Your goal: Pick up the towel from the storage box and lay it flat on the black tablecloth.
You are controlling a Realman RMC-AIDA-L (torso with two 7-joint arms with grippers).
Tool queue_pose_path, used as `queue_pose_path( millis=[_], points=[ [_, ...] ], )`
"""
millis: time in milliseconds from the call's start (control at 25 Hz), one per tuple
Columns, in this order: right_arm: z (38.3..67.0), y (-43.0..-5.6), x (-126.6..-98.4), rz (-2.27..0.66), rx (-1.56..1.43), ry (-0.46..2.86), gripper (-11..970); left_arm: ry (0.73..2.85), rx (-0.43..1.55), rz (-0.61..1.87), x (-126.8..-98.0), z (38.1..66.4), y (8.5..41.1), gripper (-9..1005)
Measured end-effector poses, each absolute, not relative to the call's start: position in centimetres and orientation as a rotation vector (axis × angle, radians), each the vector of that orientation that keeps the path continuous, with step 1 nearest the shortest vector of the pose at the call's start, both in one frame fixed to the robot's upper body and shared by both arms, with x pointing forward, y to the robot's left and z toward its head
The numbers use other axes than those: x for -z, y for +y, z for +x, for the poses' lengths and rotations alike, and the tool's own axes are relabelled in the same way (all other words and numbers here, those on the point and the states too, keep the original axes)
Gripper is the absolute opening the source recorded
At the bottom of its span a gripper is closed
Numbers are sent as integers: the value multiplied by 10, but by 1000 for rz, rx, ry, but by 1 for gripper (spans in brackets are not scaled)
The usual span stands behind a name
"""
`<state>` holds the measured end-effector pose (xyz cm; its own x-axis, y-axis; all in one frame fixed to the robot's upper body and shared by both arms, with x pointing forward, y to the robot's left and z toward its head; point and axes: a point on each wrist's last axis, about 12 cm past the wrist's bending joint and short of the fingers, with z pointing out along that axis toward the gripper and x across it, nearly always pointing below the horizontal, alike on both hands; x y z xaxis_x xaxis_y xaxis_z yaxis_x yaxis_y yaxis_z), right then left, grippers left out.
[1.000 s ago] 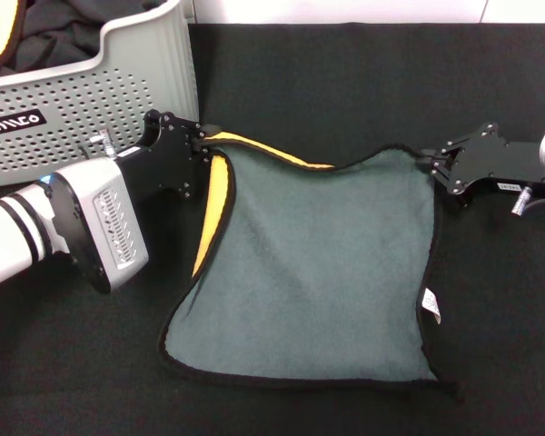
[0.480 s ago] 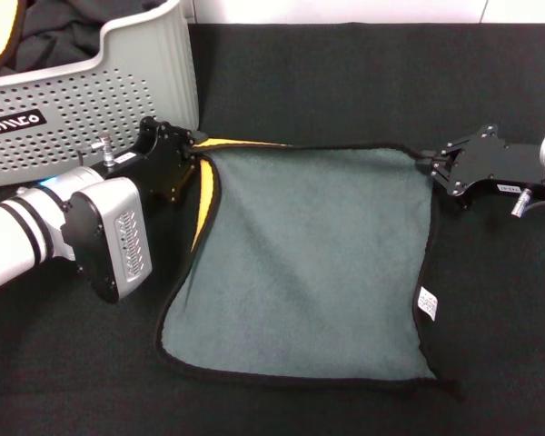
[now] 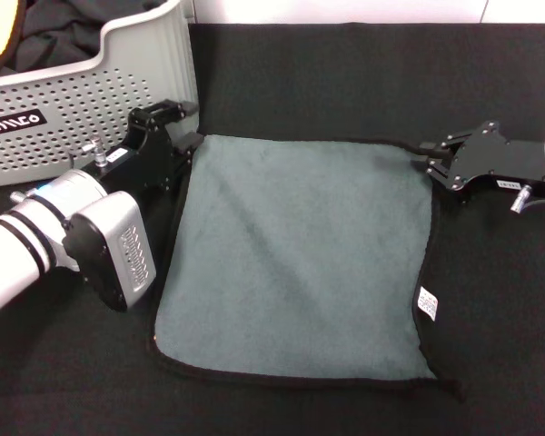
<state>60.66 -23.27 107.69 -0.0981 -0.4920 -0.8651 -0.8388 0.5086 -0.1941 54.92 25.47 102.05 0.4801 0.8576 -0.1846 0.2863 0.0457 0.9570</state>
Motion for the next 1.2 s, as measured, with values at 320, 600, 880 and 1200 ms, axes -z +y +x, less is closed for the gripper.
queue_pose_path(
  millis=[320,600,880,1200],
  points=[
    [594,-244,-1082,-1074,-483,1702,271,1102,-594,1430,-1014,534,265,435],
    [569,-263,-1097,-1048,-544,1605,546,1143,-456,1331,-1007,508,267,851],
    [551,-274,-1106,-1017,-648,1530,749,1129,-220,1268,-1004,484,252,849],
    [536,-259,-1119,-1103,-869,1397,796,1368,548,888,-1032,493,251,847]
  ],
)
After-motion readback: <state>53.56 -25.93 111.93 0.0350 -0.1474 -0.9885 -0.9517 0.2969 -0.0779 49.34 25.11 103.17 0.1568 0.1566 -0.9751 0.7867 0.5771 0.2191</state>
